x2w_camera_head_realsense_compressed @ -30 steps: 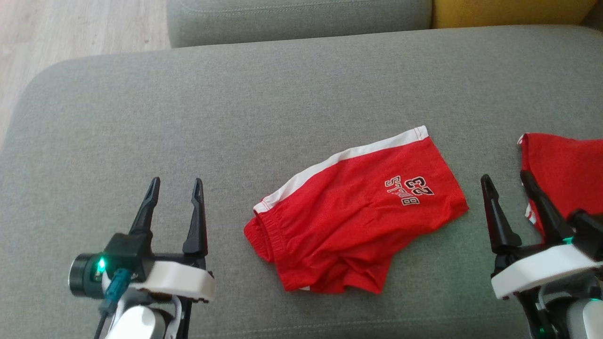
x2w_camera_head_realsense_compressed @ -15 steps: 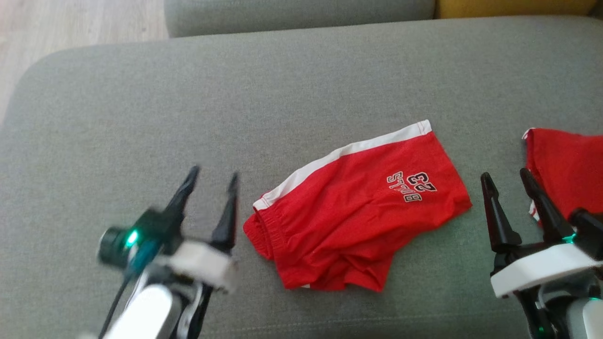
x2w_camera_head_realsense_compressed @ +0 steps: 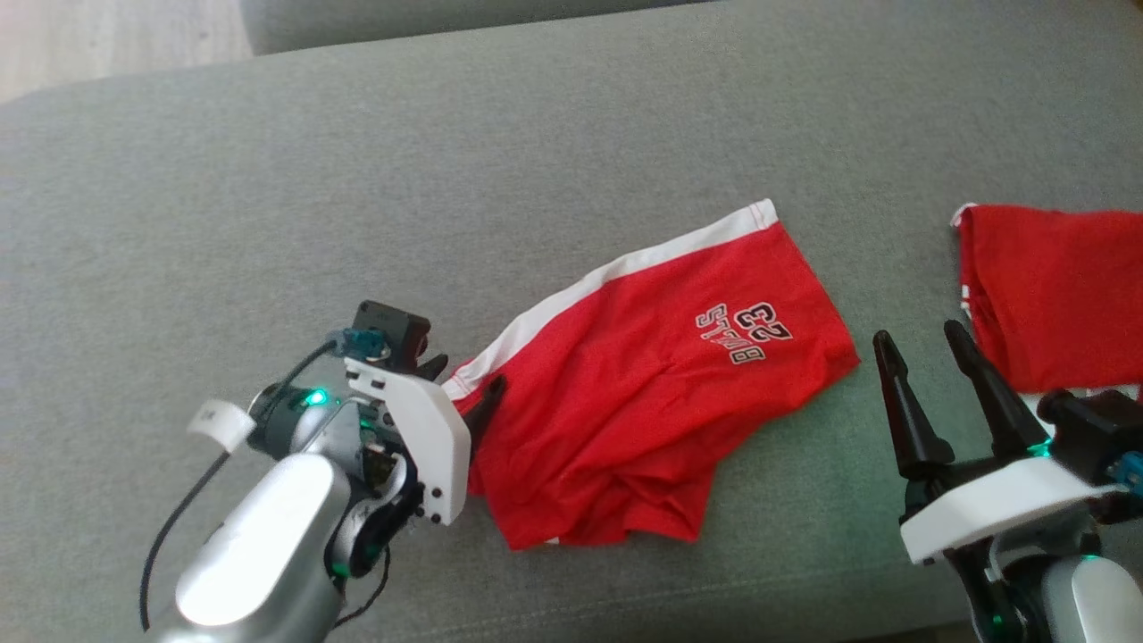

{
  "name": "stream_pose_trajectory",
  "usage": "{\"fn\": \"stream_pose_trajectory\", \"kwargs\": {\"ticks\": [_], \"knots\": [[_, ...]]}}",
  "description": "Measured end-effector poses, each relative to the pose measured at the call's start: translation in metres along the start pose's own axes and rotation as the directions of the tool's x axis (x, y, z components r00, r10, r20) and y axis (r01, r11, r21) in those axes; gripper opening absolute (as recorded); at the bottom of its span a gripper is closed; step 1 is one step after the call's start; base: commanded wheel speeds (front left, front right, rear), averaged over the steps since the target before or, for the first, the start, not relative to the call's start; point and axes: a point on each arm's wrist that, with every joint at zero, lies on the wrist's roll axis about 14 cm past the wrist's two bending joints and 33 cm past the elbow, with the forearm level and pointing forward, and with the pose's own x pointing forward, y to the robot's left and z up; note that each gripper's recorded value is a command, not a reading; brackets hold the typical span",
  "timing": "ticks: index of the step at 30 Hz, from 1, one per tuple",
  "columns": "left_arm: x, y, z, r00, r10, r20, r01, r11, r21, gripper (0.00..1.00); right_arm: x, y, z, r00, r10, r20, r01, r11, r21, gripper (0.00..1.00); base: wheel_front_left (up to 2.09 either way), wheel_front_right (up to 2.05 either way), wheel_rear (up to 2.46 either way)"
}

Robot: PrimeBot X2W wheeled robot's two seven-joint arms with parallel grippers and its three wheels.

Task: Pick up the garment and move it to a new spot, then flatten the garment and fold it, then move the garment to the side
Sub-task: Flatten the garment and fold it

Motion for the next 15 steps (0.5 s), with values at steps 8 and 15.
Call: {"fn": "stream_pose_trajectory", "kwargs": {"ticks": [8, 15], "knots": [[0.012, 0.0, -0.024, 0.993, -0.029, -0.117, 0.028, 1.0, -0.012, 0.0, -0.001, -0.01, -0.011, 0.999, -0.031, -0.024, 0.031, 0.999, 0.012, 1.0, 0.0, 0.0, 0.0], [0.013, 0.005, -0.002, 1.0, -0.016, -0.026, 0.016, 1.0, 0.018, 0.0, 0.01, -0.012, -0.009, 0.999, -0.023, -0.025, 0.023, 1.0, 0.0, 1.0, 0.0, 0.0, 0.0]]}}
